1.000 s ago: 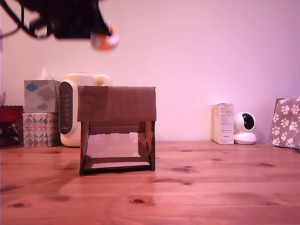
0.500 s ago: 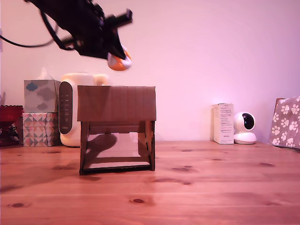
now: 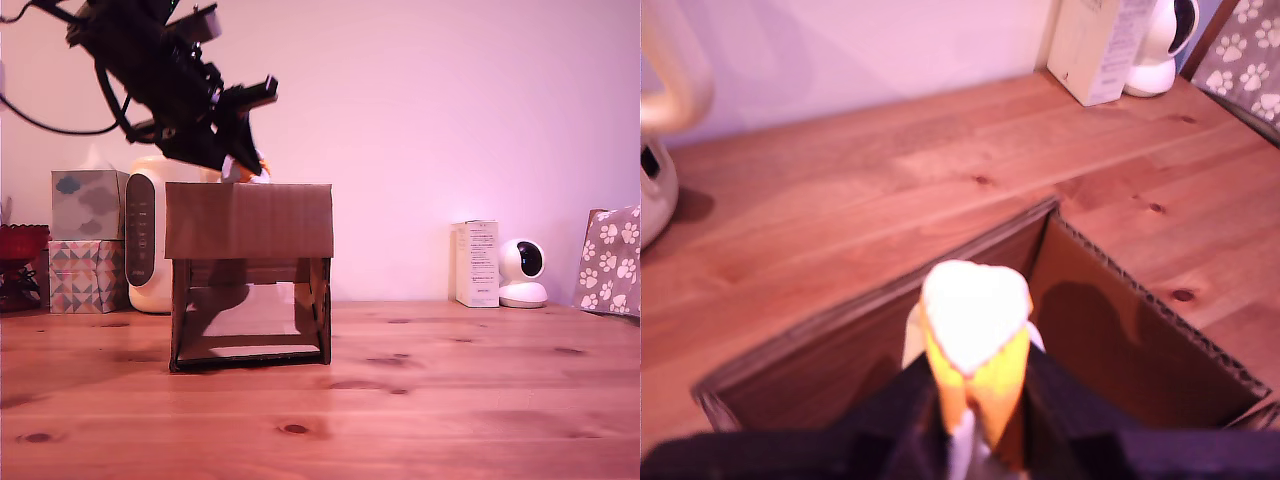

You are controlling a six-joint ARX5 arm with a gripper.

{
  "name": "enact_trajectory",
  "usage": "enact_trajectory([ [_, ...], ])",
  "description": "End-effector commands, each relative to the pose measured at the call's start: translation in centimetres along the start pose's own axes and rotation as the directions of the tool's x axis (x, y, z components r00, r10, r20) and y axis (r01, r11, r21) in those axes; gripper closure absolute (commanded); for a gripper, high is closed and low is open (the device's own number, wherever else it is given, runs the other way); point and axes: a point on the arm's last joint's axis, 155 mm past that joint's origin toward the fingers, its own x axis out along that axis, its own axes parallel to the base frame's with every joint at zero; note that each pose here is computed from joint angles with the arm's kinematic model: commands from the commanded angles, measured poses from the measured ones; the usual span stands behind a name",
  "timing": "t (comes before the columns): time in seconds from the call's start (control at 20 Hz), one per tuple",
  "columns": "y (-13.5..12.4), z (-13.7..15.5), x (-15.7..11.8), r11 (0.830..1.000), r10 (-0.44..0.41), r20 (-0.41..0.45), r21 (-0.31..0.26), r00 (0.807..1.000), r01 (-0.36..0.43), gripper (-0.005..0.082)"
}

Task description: Drop the footbag into the cardboard dice tower

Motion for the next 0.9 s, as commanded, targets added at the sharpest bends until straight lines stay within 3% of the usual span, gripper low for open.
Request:
enact_trajectory([
  [0.0, -0.4, 1.2, -0.4, 1.0, -0.013, 0.016, 0.023, 1.0, 0.013, 0.0065],
  [0.2, -0.8, 1.1, -1.2, 0.999, -0.015, -0.043, 0.04, 0.999, 0.016, 0.0067],
  [0.25, -1.1, 1.2, -1.6, 0.998, -0.021, -0.051, 0.057, 0.998, 0.024, 0.0105],
  [0.3, -1.4, 1.1, -2.0, 0.998, -0.027, -0.06, 0.062, 0.998, 0.031, 0.0185],
  [0.35, -1.6, 1.1, -2.5, 0.997, -0.034, -0.067, 0.061, 0.997, 0.038, 0.0322],
  [0.45, -2.2, 0.8, -3.6, 0.997, -0.048, -0.088, 0.062, 0.995, 0.054, 0.0715],
  [0.5, -2.5, 0.7, -4.3, 0.996, -0.06, -0.101, 0.059, 0.993, 0.066, 0.0785],
  [0.85, -4.9, 0.2, -7.2, 0.989, -0.115, -0.132, 0.078, 0.985, 0.126, 0.0787],
])
